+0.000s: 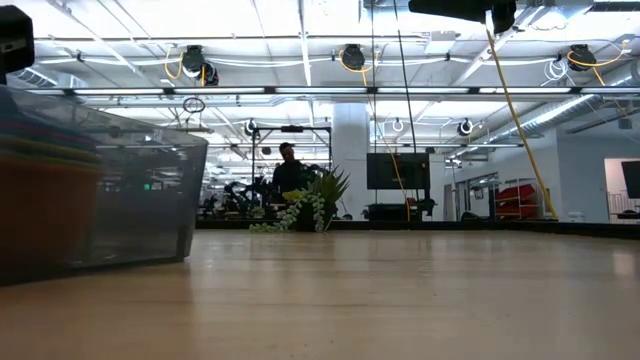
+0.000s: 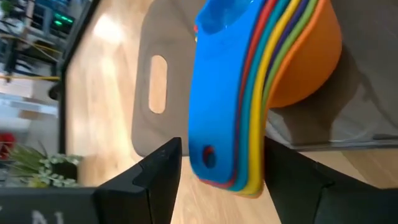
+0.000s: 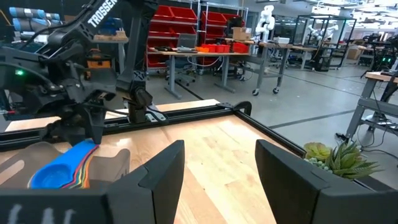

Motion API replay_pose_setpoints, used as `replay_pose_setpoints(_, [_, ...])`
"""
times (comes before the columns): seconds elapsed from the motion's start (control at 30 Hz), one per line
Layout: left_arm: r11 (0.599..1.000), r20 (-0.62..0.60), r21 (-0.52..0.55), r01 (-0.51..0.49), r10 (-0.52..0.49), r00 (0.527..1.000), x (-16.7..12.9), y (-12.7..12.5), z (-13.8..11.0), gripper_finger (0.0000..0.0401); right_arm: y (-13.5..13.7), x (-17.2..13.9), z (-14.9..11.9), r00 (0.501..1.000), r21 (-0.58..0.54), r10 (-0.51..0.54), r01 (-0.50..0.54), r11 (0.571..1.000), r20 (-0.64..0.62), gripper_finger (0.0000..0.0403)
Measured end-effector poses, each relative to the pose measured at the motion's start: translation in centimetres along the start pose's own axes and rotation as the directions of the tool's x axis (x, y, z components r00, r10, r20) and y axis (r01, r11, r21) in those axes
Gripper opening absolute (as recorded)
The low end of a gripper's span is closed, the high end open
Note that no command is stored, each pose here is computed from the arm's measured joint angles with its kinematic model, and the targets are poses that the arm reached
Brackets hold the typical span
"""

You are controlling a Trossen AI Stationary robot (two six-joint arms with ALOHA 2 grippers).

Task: Nest measuring cups in basket
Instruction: Put the nested measuring cups into the black bin

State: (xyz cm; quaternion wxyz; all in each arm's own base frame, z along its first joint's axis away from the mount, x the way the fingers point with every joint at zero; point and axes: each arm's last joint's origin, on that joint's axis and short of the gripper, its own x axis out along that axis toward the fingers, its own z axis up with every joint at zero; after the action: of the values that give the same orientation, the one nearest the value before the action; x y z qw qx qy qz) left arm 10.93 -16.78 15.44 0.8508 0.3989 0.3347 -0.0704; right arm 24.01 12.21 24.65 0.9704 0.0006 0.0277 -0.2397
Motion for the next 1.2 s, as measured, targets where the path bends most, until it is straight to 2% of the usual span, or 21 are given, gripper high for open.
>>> replay_pose_setpoints(0.23, [0.99,-0.033,-0.083,0.114,-0.117,0.993,-0.7,0.6,-0.5,0.023,0.0,0.0,0.0,1.0,0.0,0.0,0.0,1.0,0.0,0.0192])
replay_pose_setpoints(0.37, [0.982,-0.037,-0.13,0.137,-0.143,0.989,-1.2,1.1,-0.8,0.0245,0.0,0.0,0.0,1.0,0.004,0.0,0.0,1.0,0.002,0.0192])
replay_pose_setpoints(0.5, [0.97,0.009,-0.189,0.149,-0.15,0.989,-2.0,2.0,-0.7,0.0254,0.0,0.0,0.1,1.0,0.013,0.001,-0.001,1.0,0.007,0.0192])
replay_pose_setpoints(0.57, [0.955,0.038,-0.253,0.155,-0.15,0.988,-2.4,2.6,-0.7,0.0254,0.0,0.0,0.1,1.0,0.013,0.001,-0.001,1.0,0.008,0.0192])
replay_pose_setpoints(0.63, [0.918,0.048,-0.366,0.153,-0.146,0.988,-2.7,3.5,-0.9,0.025,0.0,0.0,0.1,1.0,0.013,0.001,-0.001,1.0,0.008,0.0192])
replay_pose_setpoints(0.77, [0.79,-0.027,-0.601,0.124,-0.175,0.984,-2.9,5.3,-2.2,0.0227,0.0,0.0,0.1,1.0,0.013,0.003,-0.003,1.0,0.007,0.0192])
replay_pose_setpoints(0.87, [0.732,-0.138,-0.681,0.021,-0.156,0.978,-2.9,6.2,-3.6,0.0197,0.0,0.0,0.1,1.0,0.013,0.004,-0.004,1.0,0.007,0.0192])
replay_pose_setpoints(0.97, [0.722,-0.229,-0.689,-0.064,-0.132,0.964,-2.5,6.5,-4.5,0.0162,0.0,0.0,0.1,1.0,0.01,0.01,-0.01,1.0,0.007,0.0192])
replay_pose_setpoints(1.03, [0.725,-0.248,-0.684,-0.077,-0.132,0.96,-1.9,6.3,-4.9,0.0141,0.1,0.0,0.1,0.999,0.01,0.032,-0.032,0.999,0.006,0.0192])
replay_pose_setpoints(1.2, [0.72,-0.192,-0.694,0.011,-0.199,0.961,-0.1,5.1,-5.5,0.0108,0.2,0.0,0.2,0.998,0.006,0.057,-0.057,0.998,0.008,0.0192])
